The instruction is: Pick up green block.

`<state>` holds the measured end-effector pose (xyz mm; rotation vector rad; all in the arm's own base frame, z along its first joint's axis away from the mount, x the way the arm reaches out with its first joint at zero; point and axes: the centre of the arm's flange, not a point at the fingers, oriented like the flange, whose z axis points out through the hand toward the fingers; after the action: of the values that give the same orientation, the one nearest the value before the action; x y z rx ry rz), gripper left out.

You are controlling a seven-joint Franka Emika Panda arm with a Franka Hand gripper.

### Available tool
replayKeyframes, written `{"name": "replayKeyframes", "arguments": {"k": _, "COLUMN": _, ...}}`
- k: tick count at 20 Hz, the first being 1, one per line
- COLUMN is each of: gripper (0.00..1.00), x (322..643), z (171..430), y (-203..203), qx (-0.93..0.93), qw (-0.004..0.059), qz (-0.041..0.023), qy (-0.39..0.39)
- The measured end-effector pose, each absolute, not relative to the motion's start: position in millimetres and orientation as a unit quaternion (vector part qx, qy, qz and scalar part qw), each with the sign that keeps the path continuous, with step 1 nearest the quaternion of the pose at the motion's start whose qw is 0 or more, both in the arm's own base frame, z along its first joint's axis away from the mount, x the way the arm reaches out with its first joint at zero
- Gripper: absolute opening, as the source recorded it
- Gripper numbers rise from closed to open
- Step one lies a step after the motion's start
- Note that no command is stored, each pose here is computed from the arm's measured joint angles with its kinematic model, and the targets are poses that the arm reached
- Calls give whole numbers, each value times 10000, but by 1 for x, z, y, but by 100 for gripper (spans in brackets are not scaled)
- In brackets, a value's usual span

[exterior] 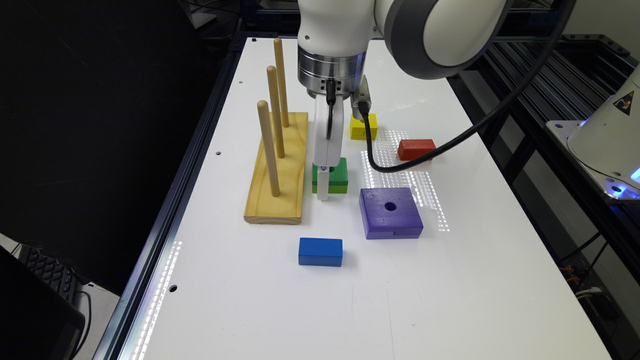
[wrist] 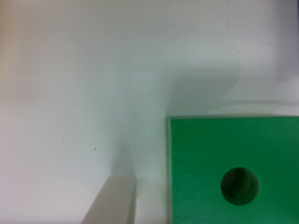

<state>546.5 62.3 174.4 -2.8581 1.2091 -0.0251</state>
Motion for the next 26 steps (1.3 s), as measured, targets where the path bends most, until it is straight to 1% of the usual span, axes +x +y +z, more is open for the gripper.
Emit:
{"name": "replayKeyframes", "arguments": {"k": 3, "gripper": 100, "x": 546, "z": 174, "y": 62, "qx": -9208, "qw": 190, "qz": -79, "qy": 3895}}
{"name": "replayKeyframes", "arguments": {"k": 5, "gripper": 100, "x": 546, "z": 171, "y": 62, "qx": -9210, "qw": 181, "qz": -61, "qy": 3892}}
{"name": "replayKeyframes", "arguments": {"k": 6, "gripper": 100, "x": 546, "z": 171, "y": 63, "qx": -9211, "qw": 180, "qz": -62, "qy": 3889}}
{"name": "replayKeyframes", "arguments": {"k": 7, "gripper": 0, "x": 546, "z": 172, "y": 63, "qx": -9211, "qw": 180, "qz": -64, "qy": 3887}}
{"name": "replayKeyframes", "arguments": {"k": 26, "gripper": 0, "x": 546, "z": 173, "y": 63, "qx": -9213, "qw": 180, "qz": -66, "qy": 3885}}
